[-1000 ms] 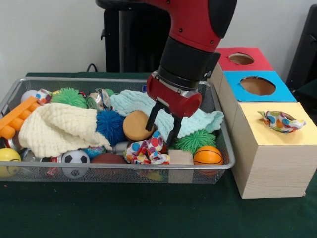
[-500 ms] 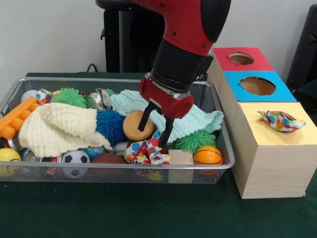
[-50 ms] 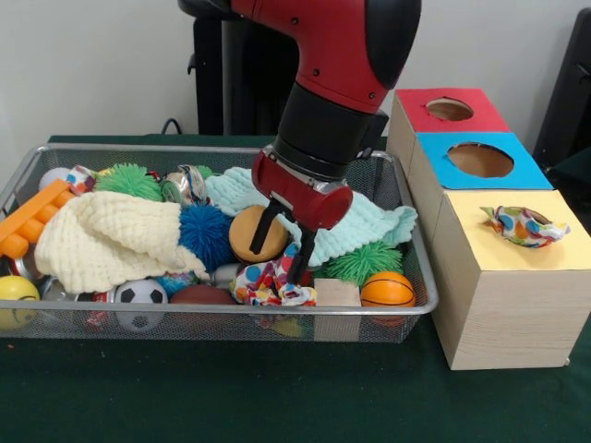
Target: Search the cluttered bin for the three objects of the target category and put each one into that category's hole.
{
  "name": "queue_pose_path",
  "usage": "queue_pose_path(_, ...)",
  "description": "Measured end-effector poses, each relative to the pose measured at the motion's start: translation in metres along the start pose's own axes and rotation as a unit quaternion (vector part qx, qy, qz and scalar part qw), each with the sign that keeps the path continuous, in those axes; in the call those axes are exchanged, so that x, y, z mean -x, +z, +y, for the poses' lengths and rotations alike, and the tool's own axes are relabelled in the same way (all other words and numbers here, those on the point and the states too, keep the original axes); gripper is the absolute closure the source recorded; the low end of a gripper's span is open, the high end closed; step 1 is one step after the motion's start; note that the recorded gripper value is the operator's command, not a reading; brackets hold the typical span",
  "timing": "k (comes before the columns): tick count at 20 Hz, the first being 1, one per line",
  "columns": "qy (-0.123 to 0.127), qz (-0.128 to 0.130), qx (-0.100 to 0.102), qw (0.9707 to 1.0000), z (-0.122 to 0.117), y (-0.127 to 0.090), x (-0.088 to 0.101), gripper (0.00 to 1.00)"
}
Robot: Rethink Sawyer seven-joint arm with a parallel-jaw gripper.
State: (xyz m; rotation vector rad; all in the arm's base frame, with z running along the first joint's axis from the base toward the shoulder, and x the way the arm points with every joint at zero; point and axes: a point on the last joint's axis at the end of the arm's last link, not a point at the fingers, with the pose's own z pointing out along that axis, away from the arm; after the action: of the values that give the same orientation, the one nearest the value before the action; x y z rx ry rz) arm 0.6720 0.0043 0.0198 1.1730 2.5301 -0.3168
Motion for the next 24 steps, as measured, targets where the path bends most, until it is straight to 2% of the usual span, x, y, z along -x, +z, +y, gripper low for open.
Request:
queue_pose_path(13,0.006,0.021,0.014,0.9997,0.009,0.008,-0.014,0.0)
queue_pose_path(20,0.004,0.023,0.012,0.9997,0.009,0.01,-0.017,0.0)
queue_pose_path(24,-0.001,0.023,0.003,0.9997,0.004,0.016,-0.022,0.0)
